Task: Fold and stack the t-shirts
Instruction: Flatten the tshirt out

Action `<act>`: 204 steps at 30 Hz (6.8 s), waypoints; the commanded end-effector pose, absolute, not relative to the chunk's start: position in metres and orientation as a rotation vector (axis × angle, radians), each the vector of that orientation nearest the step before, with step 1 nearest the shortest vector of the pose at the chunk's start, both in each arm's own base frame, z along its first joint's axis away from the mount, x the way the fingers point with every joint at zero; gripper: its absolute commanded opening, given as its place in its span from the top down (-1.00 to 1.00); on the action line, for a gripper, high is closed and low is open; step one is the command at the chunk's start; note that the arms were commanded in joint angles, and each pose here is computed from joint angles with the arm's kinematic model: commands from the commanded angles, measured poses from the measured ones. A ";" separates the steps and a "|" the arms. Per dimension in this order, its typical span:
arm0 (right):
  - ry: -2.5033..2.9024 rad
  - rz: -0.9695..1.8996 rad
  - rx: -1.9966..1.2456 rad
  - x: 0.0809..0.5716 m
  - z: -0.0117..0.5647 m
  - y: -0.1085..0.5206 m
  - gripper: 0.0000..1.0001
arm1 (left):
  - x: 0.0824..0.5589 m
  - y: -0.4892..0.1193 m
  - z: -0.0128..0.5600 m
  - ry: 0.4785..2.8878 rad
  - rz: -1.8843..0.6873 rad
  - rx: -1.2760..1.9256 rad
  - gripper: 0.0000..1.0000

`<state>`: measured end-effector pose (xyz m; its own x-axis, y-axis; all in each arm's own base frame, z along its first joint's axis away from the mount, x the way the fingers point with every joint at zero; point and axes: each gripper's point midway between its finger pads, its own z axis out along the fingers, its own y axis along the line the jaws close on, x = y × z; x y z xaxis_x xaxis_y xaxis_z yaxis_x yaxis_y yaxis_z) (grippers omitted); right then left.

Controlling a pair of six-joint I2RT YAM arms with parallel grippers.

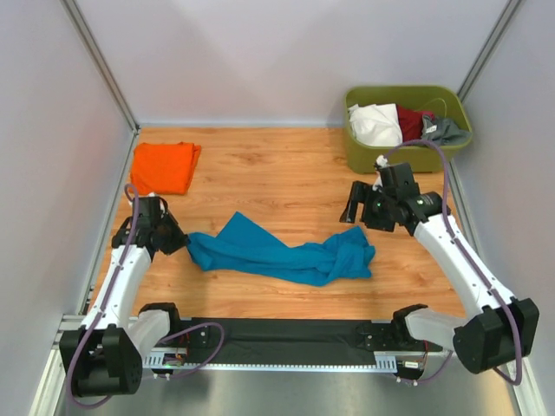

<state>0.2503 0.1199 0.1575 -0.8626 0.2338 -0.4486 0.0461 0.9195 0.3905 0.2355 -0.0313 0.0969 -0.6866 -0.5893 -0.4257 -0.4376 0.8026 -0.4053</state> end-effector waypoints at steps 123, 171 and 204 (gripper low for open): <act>2.781 0.006 0.129 0.453 0.041 0.199 -0.16 | 0.193 0.031 0.116 2.358 -0.062 -1.391 1.00; 2.890 0.369 0.236 0.335 0.149 0.186 -0.18 | 0.215 0.040 0.099 2.493 -0.119 -1.522 1.00; 2.899 0.498 0.172 0.354 0.093 0.206 -0.17 | 0.121 0.018 0.049 2.221 0.152 -1.862 -0.71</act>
<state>0.3473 0.2035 0.0771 -0.9820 0.1555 -0.1068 0.1184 0.9489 0.2927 0.1234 0.0133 0.0616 -0.2603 -0.9402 -0.2197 -0.9576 0.2805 -0.0657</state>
